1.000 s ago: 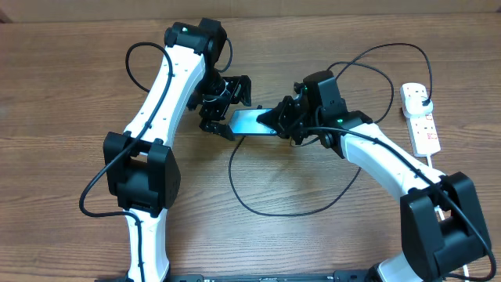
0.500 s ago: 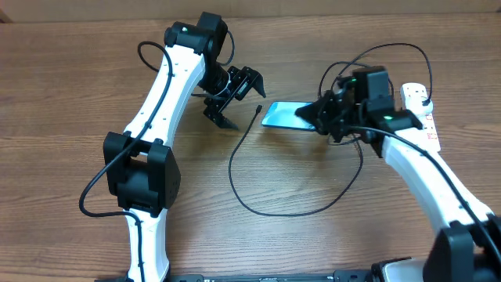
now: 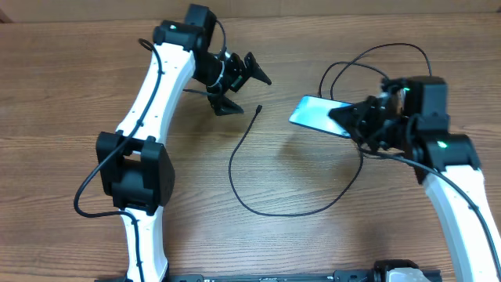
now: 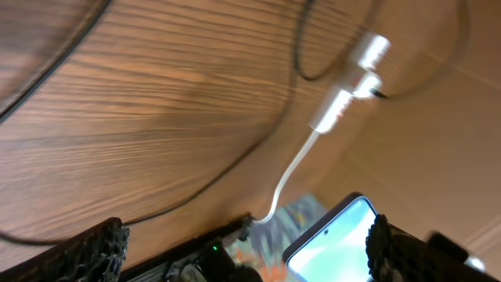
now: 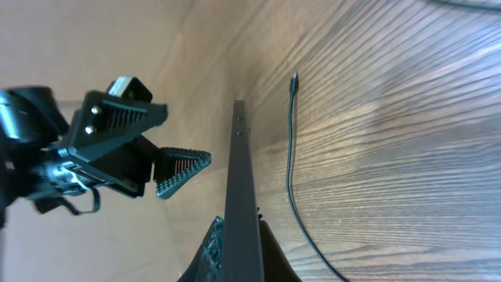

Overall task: Plug charger to phone and switch on socket
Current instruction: 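Carry the phone right with the right gripper, lift left gripper away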

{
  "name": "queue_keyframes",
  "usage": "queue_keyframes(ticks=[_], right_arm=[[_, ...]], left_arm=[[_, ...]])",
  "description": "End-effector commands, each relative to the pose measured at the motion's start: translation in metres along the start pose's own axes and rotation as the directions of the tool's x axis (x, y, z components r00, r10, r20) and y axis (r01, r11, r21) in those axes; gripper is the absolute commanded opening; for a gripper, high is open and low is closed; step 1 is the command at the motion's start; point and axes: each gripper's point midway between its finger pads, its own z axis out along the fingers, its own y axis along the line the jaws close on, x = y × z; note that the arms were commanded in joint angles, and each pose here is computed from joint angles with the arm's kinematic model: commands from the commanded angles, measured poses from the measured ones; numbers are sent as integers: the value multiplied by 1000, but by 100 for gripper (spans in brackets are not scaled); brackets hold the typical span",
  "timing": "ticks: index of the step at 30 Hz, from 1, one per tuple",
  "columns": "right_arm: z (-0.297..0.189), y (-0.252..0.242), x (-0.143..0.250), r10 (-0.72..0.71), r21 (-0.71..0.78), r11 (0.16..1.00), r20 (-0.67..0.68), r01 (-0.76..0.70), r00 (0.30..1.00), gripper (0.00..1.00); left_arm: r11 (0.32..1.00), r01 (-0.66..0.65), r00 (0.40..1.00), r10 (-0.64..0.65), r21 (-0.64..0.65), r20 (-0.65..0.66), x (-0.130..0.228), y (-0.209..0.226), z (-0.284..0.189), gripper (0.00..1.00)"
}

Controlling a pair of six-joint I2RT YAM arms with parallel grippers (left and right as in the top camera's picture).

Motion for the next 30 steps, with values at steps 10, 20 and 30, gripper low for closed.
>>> queue_keyframes(ticks=[10, 20, 30], right_arm=[[-38, 16, 2, -29, -180, 982, 176, 61, 984, 4], [-18, 30, -32, 189, -371, 926, 284, -74, 940, 4], [26, 51, -53, 441, -493, 830, 293, -261, 848, 4]], left_arm=[[956, -205, 974, 220, 210, -49, 11, -33, -18, 100], [883, -290, 947, 322, 369, -26, 10, -67, -28, 100], [882, -252, 962, 275, 398, 0, -2, -83, -32, 100]])
